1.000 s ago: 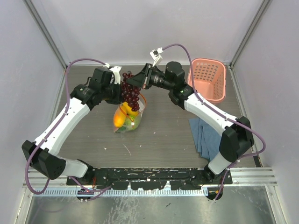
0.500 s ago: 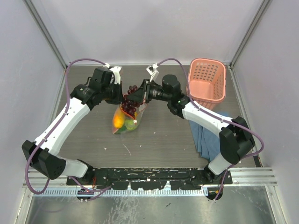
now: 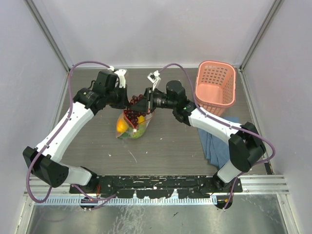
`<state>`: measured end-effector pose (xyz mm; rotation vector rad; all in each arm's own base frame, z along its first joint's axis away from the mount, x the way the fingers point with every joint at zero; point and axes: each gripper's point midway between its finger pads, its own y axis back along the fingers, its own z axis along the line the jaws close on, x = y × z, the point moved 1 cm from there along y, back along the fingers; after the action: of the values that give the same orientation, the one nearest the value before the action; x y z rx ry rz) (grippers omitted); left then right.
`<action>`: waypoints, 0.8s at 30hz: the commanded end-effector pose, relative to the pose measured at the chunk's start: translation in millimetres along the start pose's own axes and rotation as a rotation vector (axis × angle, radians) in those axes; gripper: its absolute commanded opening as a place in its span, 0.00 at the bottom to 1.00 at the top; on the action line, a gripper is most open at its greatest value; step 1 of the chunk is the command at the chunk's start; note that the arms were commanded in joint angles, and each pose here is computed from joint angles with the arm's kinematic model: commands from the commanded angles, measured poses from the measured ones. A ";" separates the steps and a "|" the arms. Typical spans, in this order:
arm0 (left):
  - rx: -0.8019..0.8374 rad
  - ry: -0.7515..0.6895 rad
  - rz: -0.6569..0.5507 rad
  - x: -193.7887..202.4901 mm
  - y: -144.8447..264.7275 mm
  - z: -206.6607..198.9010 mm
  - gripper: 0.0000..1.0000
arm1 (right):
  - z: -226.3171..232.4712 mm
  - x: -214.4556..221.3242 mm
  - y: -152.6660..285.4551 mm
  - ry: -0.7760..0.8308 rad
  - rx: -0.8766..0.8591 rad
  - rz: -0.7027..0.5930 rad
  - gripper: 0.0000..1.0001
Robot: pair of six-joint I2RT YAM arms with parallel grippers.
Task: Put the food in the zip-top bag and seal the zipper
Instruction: Place the fake fruit in the zipper food storage bag.
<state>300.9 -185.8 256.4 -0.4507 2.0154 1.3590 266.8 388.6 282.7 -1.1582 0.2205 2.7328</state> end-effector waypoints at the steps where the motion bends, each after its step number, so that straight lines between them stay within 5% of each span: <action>1: 0.084 -0.005 -0.110 -25.9 12.2 -16.7 0.00 | 13.6 -4.5 1.1 0.079 -0.024 -0.015 0.01; 15: 0.149 -0.016 -0.115 -26.0 13.0 -27.0 0.00 | -36.6 35.1 -22.0 0.050 0.156 0.125 0.11; 24: 0.151 -0.009 -0.105 -24.5 10.3 -27.3 0.00 | -13.9 6.0 -8.7 0.161 0.157 0.037 0.40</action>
<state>295.5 -199.4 256.9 -0.3982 2.0701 1.2706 270.6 396.2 197.8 -1.1305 0.6459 2.7523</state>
